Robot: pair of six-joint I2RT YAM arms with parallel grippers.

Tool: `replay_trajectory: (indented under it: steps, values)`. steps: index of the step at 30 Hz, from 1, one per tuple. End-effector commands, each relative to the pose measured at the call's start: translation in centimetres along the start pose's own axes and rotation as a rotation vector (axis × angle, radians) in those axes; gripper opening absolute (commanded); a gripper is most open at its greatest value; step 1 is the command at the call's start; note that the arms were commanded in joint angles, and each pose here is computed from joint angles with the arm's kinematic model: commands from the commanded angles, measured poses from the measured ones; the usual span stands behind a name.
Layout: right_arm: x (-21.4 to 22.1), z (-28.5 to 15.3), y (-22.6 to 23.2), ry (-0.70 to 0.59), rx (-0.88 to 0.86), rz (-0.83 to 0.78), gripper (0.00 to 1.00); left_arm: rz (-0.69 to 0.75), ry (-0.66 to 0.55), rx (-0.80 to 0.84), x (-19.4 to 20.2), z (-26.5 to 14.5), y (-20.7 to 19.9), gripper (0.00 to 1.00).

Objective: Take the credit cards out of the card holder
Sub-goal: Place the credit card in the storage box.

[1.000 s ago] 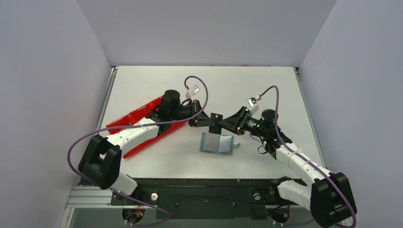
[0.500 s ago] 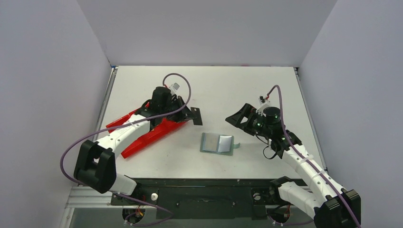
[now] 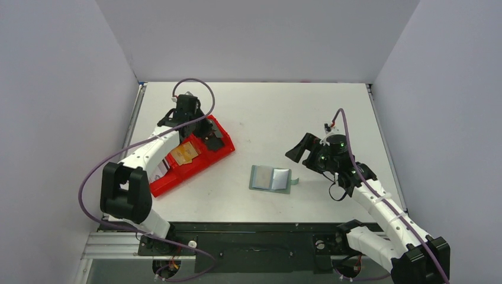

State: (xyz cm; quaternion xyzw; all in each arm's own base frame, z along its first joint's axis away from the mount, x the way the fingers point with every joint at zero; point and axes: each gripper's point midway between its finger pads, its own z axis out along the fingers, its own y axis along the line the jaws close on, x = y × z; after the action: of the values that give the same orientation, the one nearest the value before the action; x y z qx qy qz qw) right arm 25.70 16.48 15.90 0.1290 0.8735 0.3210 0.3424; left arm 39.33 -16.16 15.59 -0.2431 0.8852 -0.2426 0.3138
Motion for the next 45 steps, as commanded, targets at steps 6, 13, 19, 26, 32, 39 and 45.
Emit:
replay_trajectory:
  steps: [6, 13, 19, 26, 32, 39, 45]
  values:
    - [-1.7, -0.9, 1.1, -0.043, -0.007, -0.033, 0.82, -0.035, -0.065, -0.139, -3.0, 4.2, 2.4, 0.00]
    - [-1.7, -1.1, 1.2, -0.046, -0.009, -0.035, 0.82, -0.047, -0.043, -0.143, -2.6, 6.7, 3.8, 0.00]
    - [-1.8, -1.1, 1.2, -0.044, -0.006, -0.030, 0.82, -0.041, -0.009, -0.121, -1.8, 7.7, 3.9, 0.08]
    - [-1.6, -1.0, 1.0, -0.042, -0.002, -0.032, 0.82, -0.038, -0.014, -0.118, -1.7, 7.0, 3.9, 0.22]
    - [-1.5, -0.8, 0.8, -0.038, 0.009, -0.034, 0.82, -0.018, -0.053, -0.113, -2.2, 4.5, 3.6, 0.38]
    - [-0.4, 0.2, 0.9, -0.020, 0.061, -0.077, 0.82, 0.050, -0.088, -0.081, -2.3, 0.5, 2.3, 0.44]
    - [0.9, 1.4, 1.8, -0.010, 0.116, -0.132, 0.82, 0.143, -0.030, -0.059, 0.9, -1.7, 2.3, 0.46]
